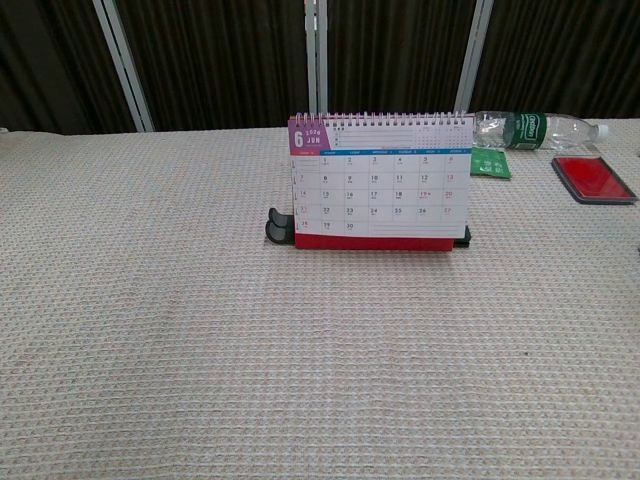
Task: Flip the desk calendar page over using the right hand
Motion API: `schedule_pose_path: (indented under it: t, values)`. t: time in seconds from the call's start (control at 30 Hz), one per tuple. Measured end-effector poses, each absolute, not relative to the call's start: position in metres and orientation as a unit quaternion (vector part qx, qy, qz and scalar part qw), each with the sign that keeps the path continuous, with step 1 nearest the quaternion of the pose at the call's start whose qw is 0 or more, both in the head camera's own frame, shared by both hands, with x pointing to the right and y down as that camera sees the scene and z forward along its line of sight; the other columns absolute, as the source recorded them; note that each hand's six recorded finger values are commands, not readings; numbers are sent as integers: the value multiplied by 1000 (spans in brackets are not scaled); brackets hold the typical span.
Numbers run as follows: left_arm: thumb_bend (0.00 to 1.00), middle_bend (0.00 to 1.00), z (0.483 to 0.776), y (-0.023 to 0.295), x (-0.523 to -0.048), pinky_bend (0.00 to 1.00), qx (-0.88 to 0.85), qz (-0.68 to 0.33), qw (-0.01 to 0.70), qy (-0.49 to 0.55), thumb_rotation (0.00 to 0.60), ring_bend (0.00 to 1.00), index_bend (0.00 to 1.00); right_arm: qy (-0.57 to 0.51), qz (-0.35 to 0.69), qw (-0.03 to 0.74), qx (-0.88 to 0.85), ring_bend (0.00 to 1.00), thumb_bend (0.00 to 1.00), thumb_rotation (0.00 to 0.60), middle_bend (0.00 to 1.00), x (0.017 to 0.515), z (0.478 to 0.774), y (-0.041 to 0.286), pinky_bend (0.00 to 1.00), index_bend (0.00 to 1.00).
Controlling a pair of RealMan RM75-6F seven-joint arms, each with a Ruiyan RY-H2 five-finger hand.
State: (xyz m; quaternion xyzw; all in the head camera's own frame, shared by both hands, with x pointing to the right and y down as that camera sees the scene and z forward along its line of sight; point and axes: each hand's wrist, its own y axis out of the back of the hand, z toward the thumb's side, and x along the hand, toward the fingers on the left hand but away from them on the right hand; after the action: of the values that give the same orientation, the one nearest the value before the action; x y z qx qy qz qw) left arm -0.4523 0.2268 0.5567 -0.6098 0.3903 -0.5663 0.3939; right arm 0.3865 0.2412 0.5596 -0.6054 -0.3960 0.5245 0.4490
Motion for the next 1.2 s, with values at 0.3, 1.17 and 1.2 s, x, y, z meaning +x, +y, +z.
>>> schedule_pose_path:
  t: [0.3,1.17,1.2]
  values:
    - [120,0,549,223,-453,0,-606,-556,398,406,600,0,0,-426,484,331,-690,778,468,600,837,326,586,220,744,23]
    - [120,0,541,215,-459,0,-606,-544,388,431,600,0,0,-462,393,-210,-767,759,456,600,796,182,711,200,713,0]
    - [119,0,541,215,-459,0,-606,-544,388,431,600,0,0,-463,394,-209,-766,758,455,600,796,183,712,199,713,0]
